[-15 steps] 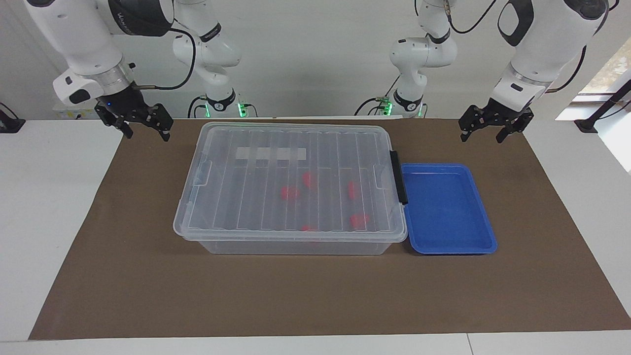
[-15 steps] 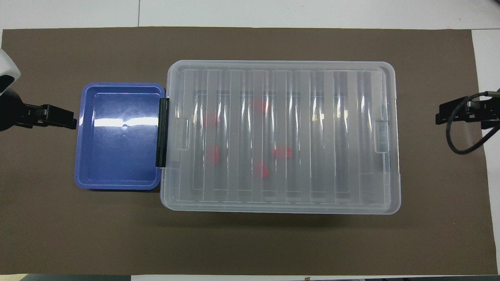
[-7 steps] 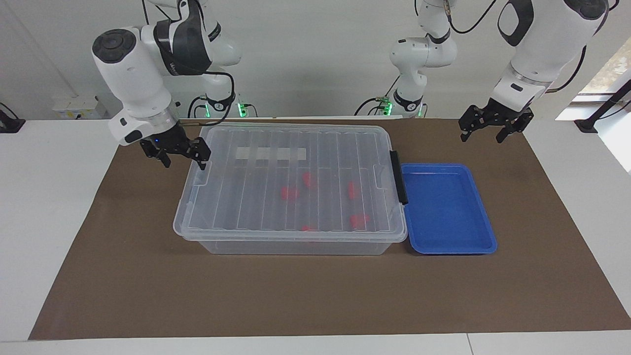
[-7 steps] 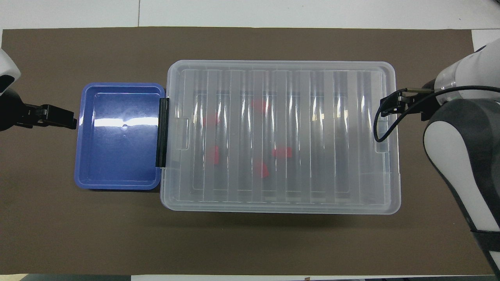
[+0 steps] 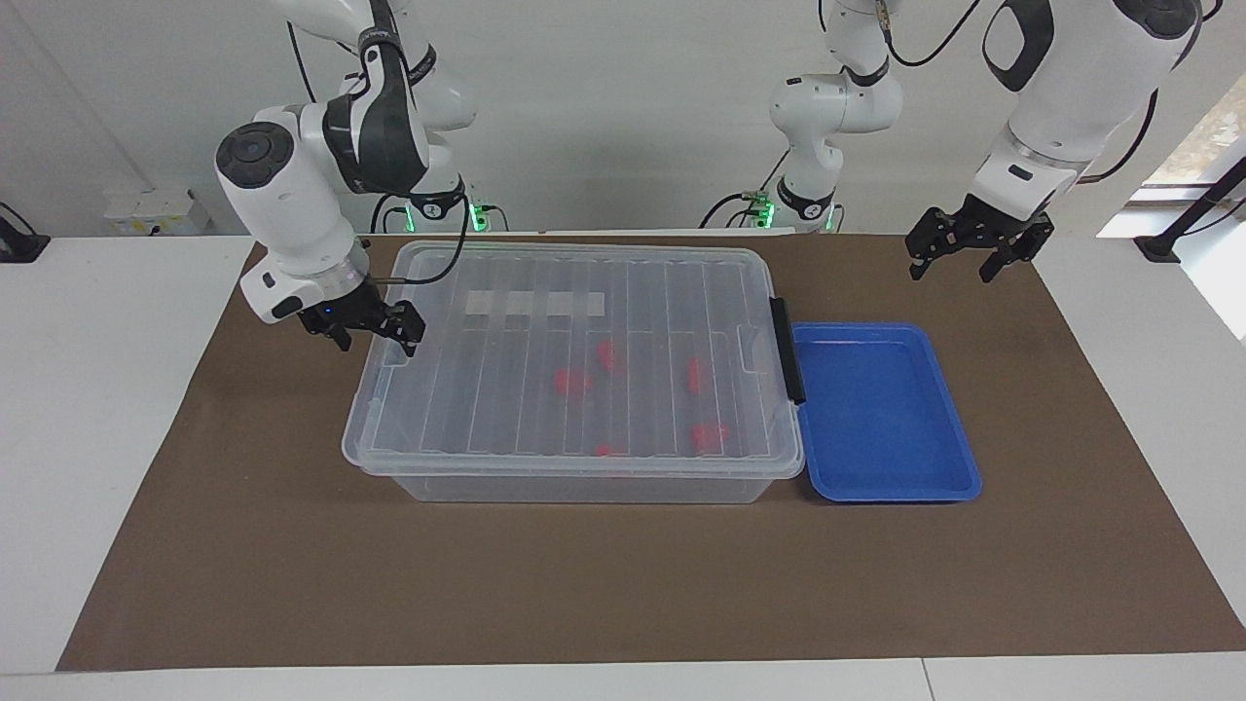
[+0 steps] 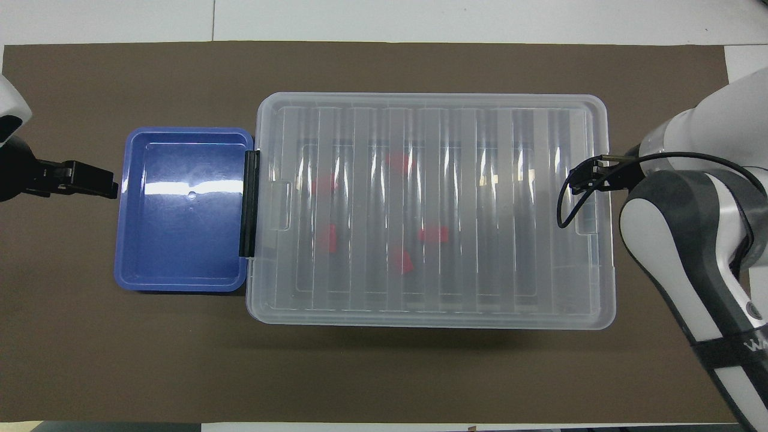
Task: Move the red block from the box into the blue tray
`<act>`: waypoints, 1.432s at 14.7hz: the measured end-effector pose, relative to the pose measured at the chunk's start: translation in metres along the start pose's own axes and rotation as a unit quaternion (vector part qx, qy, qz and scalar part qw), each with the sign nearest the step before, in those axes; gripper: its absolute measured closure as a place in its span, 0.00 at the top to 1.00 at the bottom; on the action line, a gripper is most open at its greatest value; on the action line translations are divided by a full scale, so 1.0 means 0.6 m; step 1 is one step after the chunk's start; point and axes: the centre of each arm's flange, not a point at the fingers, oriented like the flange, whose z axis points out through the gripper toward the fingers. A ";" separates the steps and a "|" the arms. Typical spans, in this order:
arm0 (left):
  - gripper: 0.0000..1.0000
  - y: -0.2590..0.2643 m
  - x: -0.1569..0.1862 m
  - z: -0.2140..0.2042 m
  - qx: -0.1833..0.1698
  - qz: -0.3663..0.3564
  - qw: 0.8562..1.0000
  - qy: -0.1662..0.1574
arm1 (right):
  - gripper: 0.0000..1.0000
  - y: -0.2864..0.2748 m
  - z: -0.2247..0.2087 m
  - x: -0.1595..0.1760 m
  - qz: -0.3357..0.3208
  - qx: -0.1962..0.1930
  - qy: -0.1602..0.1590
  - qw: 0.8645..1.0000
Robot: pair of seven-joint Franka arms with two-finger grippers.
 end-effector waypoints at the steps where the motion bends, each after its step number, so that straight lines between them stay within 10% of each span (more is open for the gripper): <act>1: 1.00 0.000 0.000 0.000 0.000 0.000 1.000 0.000 | 1.00 0.003 0.007 -0.003 -0.001 -0.001 -0.004 1.000; 21: 1.00 0.029 -0.004 0.012 0.000 0.016 1.000 -0.006 | 1.00 0.273 0.027 -0.003 -0.088 -0.014 0.020 0.996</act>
